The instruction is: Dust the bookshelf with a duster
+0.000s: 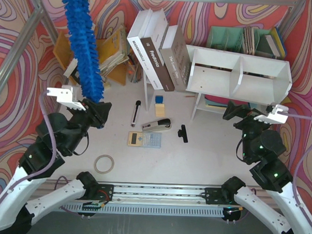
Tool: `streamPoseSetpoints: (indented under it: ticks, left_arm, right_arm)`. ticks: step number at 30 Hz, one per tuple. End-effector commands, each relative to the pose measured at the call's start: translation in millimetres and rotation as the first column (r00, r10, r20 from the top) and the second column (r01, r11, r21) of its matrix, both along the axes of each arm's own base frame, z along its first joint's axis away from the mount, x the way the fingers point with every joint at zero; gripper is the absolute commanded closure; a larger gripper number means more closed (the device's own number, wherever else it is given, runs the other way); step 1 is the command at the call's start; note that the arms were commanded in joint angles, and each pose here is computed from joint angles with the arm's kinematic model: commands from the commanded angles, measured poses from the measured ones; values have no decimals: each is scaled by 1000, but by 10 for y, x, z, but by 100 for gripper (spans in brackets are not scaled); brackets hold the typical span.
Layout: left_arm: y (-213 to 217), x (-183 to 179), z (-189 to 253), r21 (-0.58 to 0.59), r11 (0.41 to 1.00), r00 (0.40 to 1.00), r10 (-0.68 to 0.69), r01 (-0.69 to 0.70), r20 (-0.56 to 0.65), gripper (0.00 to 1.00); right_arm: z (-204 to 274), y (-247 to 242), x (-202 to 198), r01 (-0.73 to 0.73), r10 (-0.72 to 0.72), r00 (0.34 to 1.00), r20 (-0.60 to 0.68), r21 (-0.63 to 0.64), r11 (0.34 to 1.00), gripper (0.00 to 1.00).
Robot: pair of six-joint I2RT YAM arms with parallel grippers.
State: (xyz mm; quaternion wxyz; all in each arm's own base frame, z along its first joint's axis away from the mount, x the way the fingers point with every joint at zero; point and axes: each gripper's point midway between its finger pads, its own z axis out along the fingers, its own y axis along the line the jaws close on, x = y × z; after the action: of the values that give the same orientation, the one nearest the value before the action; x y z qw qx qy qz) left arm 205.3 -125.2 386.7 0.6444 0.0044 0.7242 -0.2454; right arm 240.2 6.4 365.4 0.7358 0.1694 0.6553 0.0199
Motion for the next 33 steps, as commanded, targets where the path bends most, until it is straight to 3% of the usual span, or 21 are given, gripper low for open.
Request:
streamPoseSetpoints:
  ticks: [1, 8, 14, 18, 22, 27, 33]
  left_arm:
    - [-303, -85, 303, -83, 986, 989, -146, 146, 7, 100]
    - [-975, -184, 564, -282, 892, 913, -394, 353, -106, 100]
    - [-1487, -385, 797, -276, 842, 863, -500, 464, -73, 100]
    - [-1878, -580, 870, -337, 764, 798, -600, 550, -57, 100]
    - [-2254, -694, 564, -312, 750, 752, -644, 584, -140, 100]
    - [-2576, -752, -120, -273, 779, 714, -627, 565, -311, 100]
    - [-2720, -757, -715, -141, 834, 720, -535, 533, -442, 100]
  right_arm:
    - [248, -97, -95, 36, -37, 999, 14, 72, 997, 1]
    - [444, -89, -118, 42, -38, 998, -46, 110, 993, 2]
    - [528, -86, -108, 44, -40, 999, -32, 130, 991, 2]
    - [552, -74, -72, 54, -48, 998, -45, 134, 990, 2]
    - [582, -85, -53, 69, -63, 997, -45, 142, 987, 2]
    - [605, -95, -42, 82, -76, 996, -43, 158, 984, 2]
    - [597, -63, -10, 78, -70, 996, -52, 170, 982, 2]
